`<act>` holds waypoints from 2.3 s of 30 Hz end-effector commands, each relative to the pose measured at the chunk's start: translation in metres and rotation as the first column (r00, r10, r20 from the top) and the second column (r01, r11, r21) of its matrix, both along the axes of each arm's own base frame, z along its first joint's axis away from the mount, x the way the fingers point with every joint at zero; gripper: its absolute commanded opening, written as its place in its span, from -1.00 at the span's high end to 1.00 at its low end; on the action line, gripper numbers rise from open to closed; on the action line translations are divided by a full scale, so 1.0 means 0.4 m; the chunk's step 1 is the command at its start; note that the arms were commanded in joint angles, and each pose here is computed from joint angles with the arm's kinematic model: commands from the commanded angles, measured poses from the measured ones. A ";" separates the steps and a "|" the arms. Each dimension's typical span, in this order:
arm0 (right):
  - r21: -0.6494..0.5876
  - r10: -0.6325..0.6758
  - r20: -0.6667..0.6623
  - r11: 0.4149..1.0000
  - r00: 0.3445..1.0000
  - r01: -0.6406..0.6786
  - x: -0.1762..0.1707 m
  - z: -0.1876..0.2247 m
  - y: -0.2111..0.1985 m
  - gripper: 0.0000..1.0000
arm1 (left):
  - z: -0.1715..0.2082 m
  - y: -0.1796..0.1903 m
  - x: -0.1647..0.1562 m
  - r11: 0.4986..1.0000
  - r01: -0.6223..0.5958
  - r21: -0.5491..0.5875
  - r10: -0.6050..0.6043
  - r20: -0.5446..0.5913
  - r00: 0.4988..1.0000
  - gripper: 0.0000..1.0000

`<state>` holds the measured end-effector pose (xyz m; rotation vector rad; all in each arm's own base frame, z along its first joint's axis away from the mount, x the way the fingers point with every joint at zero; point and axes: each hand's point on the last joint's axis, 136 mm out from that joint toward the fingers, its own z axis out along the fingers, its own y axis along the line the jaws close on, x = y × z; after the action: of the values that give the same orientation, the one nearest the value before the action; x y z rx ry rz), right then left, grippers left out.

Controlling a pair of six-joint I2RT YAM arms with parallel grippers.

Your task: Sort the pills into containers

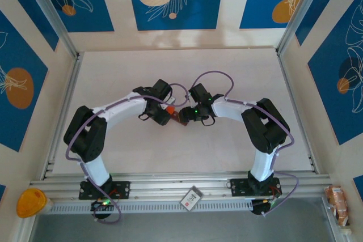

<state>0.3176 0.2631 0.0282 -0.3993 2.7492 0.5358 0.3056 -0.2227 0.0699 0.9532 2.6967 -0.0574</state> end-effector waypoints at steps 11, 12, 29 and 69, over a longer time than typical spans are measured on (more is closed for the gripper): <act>-0.073 0.016 -0.102 0.997 0.995 -0.024 -0.066 -0.061 -0.026 -0.40 | -0.003 0.028 -0.025 0.996 0.034 0.085 -0.030 -0.052 0.998 1.00; -0.071 0.016 -0.100 0.997 0.995 -0.023 -0.065 -0.059 -0.026 -0.40 | -0.002 0.029 -0.025 0.996 0.034 0.085 -0.030 -0.053 0.998 1.00; -0.084 0.007 -0.102 0.996 0.995 -0.015 -0.069 -0.065 -0.034 -0.40 | -0.015 0.028 -0.024 0.993 0.055 0.103 -0.047 -0.071 0.996 1.00; -0.083 0.000 -0.112 0.996 0.994 -0.009 -0.076 -0.080 -0.033 -0.40 | 0.010 0.048 -0.016 0.981 0.073 0.178 -0.059 -0.086 0.995 1.00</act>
<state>0.3168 0.2667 0.0279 -0.3955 2.7412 0.5466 0.3038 -0.2142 0.0757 1.0805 2.7407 0.0490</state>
